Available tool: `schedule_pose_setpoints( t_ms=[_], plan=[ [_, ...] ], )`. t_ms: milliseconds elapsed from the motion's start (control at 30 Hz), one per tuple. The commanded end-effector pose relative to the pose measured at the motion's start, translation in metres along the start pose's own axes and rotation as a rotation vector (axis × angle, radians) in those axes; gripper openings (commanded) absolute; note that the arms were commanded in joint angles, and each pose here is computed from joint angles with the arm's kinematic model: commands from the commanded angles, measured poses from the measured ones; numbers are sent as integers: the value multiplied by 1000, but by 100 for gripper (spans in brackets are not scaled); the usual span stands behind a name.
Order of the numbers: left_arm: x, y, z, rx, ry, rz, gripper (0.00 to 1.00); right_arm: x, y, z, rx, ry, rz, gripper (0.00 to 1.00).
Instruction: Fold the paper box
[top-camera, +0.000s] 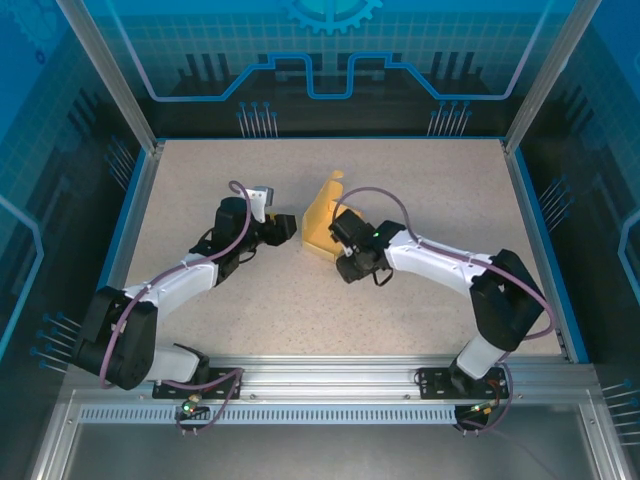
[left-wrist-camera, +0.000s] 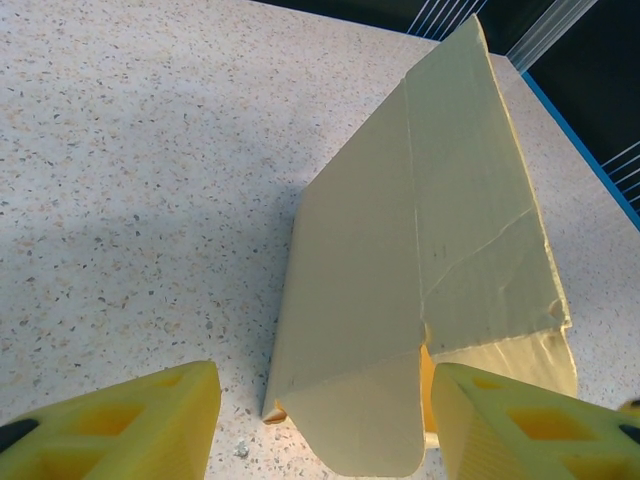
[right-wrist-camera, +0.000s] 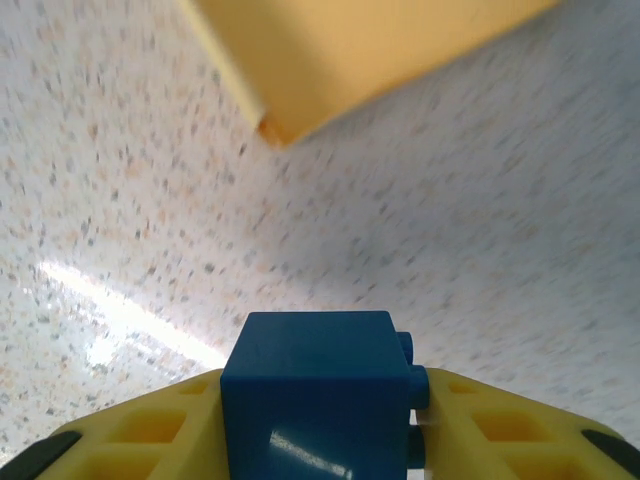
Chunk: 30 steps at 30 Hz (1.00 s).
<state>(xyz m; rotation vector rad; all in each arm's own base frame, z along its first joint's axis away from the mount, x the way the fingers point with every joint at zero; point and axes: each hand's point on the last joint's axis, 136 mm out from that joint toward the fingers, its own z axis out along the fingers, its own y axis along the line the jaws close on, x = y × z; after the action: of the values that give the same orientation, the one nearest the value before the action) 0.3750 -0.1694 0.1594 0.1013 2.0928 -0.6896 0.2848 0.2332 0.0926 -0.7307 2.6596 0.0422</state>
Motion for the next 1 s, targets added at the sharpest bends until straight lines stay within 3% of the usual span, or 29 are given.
schedule_pose_setpoints(
  t_ms=[0, 133, 333, 967],
  plan=[
    [-1, -2, -6, -9, -10, 7, 59, -37, -19, -22, 30, -129, -86, 45],
    [-2, -3, -7, -5, -8, 2, 59, -76, -23, -25, -10, -239, -134, 45],
    [-4, -3, -14, -21, -14, 12, 59, -108, -29, -7, 6, -254, -249, 45],
    [-6, -2, -16, -35, -13, 20, 60, -125, -35, 53, -39, -248, -342, 45]
  ],
)
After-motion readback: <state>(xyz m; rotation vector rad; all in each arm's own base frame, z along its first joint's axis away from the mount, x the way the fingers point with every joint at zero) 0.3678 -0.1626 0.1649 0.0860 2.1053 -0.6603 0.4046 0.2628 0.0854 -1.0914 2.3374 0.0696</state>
